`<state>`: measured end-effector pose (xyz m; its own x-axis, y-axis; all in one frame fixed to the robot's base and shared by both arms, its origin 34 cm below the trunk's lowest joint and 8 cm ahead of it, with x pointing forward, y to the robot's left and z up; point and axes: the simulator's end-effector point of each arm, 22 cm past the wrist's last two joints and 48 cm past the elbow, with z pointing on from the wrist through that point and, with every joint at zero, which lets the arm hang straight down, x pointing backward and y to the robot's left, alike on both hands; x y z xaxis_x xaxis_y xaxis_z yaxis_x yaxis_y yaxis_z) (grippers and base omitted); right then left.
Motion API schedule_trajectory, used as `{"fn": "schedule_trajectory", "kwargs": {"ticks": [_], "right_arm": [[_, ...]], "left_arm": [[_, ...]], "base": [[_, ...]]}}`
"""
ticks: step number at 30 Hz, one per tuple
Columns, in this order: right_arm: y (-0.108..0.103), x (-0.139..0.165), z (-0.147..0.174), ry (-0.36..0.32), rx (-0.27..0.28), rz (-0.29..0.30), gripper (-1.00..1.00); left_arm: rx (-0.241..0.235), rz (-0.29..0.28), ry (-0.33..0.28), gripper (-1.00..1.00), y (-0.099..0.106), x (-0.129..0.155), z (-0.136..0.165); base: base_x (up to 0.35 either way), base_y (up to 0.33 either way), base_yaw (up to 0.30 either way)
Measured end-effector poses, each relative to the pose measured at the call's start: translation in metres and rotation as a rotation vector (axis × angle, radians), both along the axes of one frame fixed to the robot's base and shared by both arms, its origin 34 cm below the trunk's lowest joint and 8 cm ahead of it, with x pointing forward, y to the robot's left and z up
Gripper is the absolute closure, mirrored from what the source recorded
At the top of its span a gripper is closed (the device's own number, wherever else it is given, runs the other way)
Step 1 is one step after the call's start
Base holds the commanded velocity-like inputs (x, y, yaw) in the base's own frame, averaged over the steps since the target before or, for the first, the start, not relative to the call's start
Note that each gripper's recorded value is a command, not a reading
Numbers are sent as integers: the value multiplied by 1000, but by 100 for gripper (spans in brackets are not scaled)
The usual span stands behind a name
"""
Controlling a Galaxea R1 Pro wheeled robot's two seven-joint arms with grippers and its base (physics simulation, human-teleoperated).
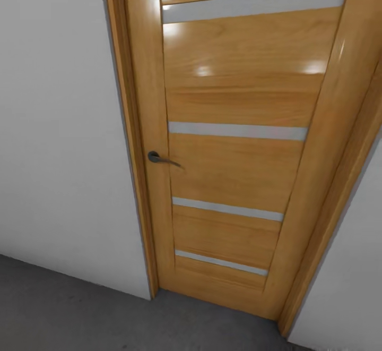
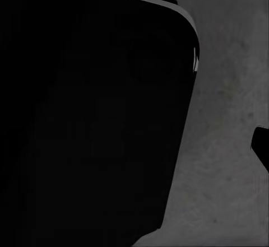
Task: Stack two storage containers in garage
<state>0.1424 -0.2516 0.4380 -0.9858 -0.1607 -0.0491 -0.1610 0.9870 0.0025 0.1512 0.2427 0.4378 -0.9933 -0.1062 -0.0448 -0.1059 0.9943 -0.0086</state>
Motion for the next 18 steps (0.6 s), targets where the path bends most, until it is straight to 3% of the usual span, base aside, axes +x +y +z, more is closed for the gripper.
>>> {"fn": "schedule_trajectory", "kwargs": {"ticks": [14,18], "right_arm": [[0,0,0,0,0,-6,-100],[0,0,0,0,-1,-7,-100]], "left_arm": [[1,0,-1,-100,0,0,0],[2,0,-1,-100,0,0,0]], "base": [[0,0,-242],[0,0,-132]]}}
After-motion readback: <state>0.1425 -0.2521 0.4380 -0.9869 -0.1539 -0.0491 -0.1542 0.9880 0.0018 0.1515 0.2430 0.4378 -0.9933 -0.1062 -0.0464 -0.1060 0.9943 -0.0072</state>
